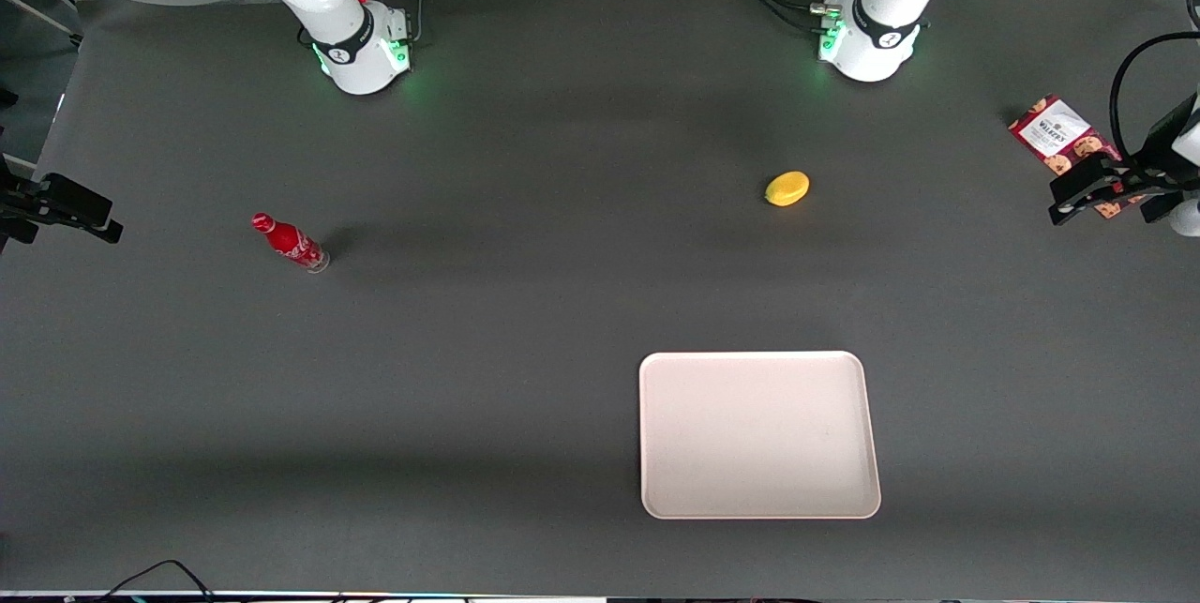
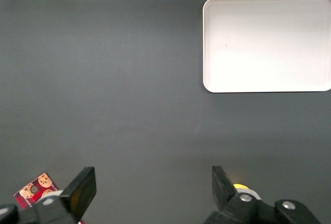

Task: Place red cookie box on tray
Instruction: 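Lower the open left gripper over the red plaid cookie box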

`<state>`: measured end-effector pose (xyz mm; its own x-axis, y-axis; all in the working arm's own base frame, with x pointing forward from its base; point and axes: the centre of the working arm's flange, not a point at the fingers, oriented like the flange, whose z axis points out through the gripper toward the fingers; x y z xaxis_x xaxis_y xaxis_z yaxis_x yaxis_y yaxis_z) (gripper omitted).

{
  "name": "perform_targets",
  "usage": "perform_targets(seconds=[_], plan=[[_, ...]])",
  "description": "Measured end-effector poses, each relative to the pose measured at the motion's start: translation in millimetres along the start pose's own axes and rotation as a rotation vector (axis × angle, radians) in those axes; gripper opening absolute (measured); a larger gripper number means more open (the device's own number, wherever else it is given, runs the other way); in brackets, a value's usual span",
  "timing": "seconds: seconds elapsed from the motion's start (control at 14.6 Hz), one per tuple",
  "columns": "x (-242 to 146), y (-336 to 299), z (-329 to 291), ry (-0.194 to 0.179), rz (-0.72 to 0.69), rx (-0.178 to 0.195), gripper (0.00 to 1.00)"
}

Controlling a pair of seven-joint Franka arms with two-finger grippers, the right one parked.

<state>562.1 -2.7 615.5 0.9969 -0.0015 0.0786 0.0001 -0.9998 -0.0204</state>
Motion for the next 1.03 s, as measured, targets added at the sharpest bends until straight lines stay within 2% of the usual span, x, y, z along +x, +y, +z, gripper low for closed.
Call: perform_targets(seconds=[0.34, 0.41, 0.55, 0.82, 0.89, 1.03], plan=[[0.6, -1.8, 1.3, -0.001, -0.001, 0.001, 1.0], [-1.1, -5.2, 2.8, -0.018, -0.007, 0.002, 1.0], [-8.4, -32.0, 11.8, -0.081, -0.057, 0.007, 1.0], [-34.3, -135.5, 53.3, -0.186, -0.237, 0.001, 1.0], [-43.8, -159.3, 68.3, -0.206, -0.279, -0.003, 1.0], [-65.9, -202.9, 104.4, -0.21, -0.344, -0.011, 1.0]])
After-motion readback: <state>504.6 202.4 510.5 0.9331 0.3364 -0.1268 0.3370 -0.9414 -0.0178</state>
